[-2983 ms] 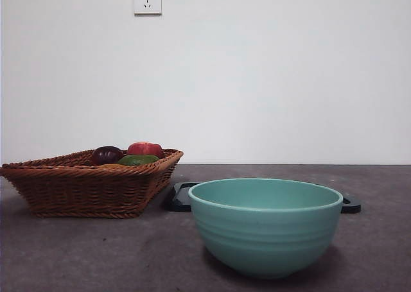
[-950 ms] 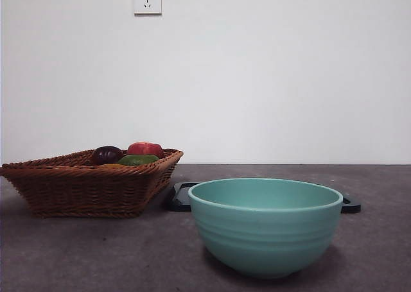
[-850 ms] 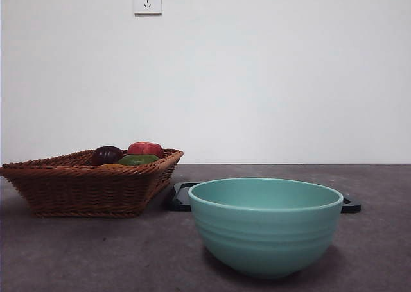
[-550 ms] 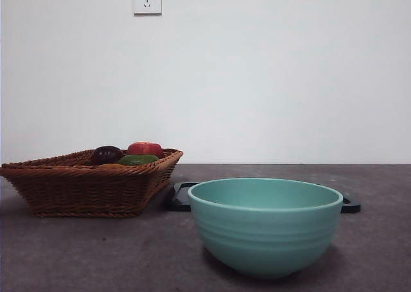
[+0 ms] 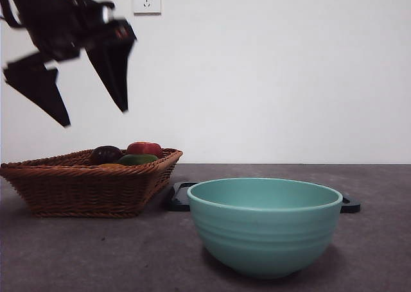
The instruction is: Pick up the wifruite, put it on the bowl, pick up the plate, put it on desk
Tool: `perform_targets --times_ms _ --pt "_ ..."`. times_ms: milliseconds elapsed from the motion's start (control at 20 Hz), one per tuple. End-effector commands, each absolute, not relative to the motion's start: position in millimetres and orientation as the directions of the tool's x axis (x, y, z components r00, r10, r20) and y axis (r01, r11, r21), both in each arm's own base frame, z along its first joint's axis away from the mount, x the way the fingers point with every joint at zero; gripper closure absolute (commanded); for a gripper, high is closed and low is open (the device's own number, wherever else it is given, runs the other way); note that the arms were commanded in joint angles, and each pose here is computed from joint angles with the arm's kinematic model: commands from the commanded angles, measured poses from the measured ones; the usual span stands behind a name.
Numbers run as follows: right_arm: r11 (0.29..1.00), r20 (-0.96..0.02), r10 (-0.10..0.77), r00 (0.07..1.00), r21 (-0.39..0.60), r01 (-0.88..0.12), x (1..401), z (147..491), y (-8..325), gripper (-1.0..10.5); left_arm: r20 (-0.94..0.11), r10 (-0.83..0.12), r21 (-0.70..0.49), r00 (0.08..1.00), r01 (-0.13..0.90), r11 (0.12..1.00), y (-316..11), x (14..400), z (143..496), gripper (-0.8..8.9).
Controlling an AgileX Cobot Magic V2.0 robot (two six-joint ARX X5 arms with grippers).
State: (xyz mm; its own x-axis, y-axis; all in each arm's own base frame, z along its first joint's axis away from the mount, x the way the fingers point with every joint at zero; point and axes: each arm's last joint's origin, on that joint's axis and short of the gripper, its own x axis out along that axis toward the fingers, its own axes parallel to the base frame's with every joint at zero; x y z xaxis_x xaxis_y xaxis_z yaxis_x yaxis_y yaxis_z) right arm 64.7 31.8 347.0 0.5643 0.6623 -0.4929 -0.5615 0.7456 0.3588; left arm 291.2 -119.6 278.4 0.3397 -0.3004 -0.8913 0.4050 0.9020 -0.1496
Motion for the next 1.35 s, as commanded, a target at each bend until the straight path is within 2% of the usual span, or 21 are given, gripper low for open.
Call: perform_targets --times_ms 50,400,950,1250,1350 --pt "0.741 -0.48 0.668 0.569 0.356 -0.57 64.6 351.9 32.2 2.8 -0.891 -0.297 -0.133 0.344 0.427 0.894 -127.7 308.0 266.4 1.92" --pt "0.741 -0.48 0.668 0.569 0.355 -0.57 64.6 351.9 32.1 2.8 -0.917 -0.273 -0.134 0.292 0.418 0.898 -137.4 332.7 223.5 1.92" --pt "0.741 -0.48 0.668 0.569 0.356 -0.57 64.6 351.9 32.1 2.8 -0.946 -0.215 -0.109 0.241 0.386 0.916 -139.8 341.4 196.0 2.1" --pt "0.741 -0.48 0.668 0.569 0.355 -0.57 64.6 351.9 32.1 2.8 -0.949 -0.211 -0.109 0.233 0.385 0.916 -140.0 341.9 193.2 4.9" --pt "0.741 -0.48 0.668 0.569 0.355 -0.57 64.6 351.9 32.1 2.8 -0.948 -0.213 -0.11 0.236 0.386 0.916 -140.2 342.3 193.5 5.15"
